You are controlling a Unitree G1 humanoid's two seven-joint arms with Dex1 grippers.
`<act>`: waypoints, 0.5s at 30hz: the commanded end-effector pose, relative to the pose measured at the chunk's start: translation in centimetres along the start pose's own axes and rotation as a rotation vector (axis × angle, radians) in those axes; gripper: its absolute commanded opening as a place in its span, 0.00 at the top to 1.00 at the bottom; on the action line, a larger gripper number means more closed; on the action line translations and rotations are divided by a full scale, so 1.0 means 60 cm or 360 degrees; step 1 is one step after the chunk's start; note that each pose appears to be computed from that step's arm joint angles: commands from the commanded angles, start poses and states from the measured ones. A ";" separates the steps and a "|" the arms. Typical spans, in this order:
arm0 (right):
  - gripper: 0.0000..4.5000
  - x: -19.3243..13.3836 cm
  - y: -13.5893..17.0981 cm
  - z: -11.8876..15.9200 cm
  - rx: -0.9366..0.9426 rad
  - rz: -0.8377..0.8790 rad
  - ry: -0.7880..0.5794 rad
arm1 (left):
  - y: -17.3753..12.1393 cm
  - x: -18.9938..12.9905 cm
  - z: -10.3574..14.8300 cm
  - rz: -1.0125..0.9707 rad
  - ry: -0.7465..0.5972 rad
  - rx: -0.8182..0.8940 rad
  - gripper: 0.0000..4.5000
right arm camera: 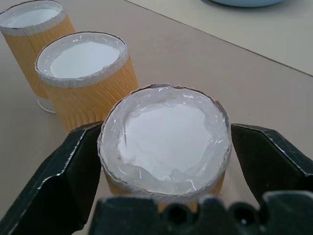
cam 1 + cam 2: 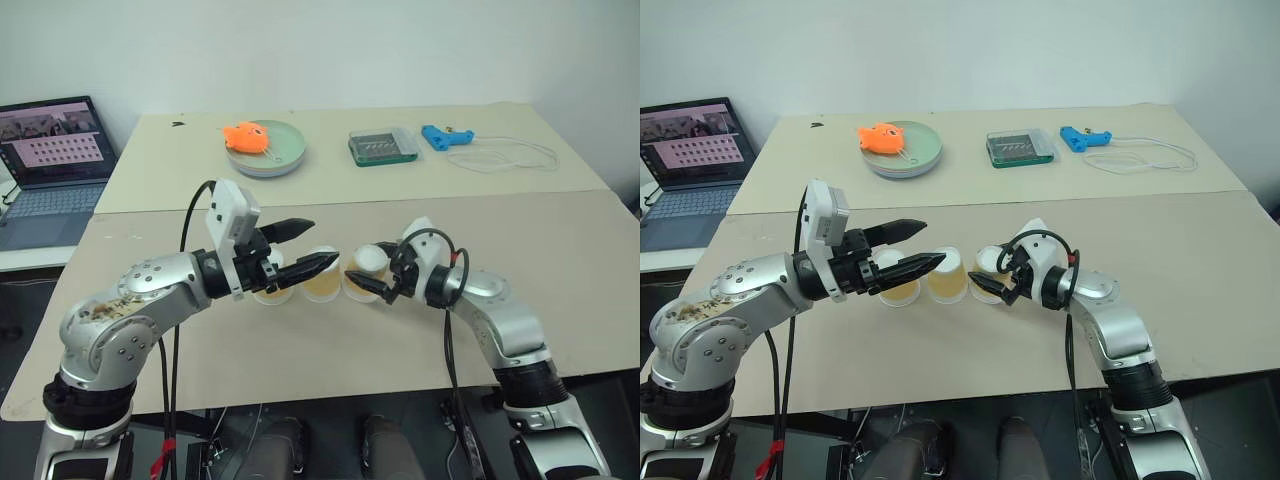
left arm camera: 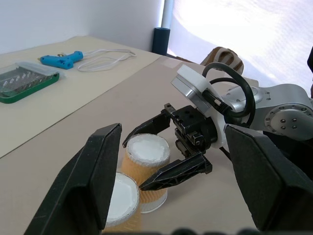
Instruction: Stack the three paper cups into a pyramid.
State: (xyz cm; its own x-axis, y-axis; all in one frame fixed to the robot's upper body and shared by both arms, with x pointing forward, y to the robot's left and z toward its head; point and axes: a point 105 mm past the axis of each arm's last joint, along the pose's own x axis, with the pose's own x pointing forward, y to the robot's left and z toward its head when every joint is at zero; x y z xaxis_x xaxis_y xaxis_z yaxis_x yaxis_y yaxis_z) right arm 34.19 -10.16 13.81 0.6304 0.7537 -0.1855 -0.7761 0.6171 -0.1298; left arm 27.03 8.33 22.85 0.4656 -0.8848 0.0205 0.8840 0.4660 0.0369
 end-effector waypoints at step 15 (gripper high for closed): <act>0.01 -0.047 0.053 0.131 -0.0213 0.0189 -0.0278 | -0.001 -0.003 0.020 -0.0006 -0.0054 0.0065 0.21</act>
State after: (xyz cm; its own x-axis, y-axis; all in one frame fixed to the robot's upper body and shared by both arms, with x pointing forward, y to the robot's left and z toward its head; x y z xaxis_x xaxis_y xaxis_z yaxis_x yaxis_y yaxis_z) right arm 30.67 -8.65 19.20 0.5276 0.8447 -0.0908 -0.8418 0.5053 -0.1900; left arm 27.04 8.34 22.84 0.4650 -0.8851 0.0198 0.8843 0.4654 0.0374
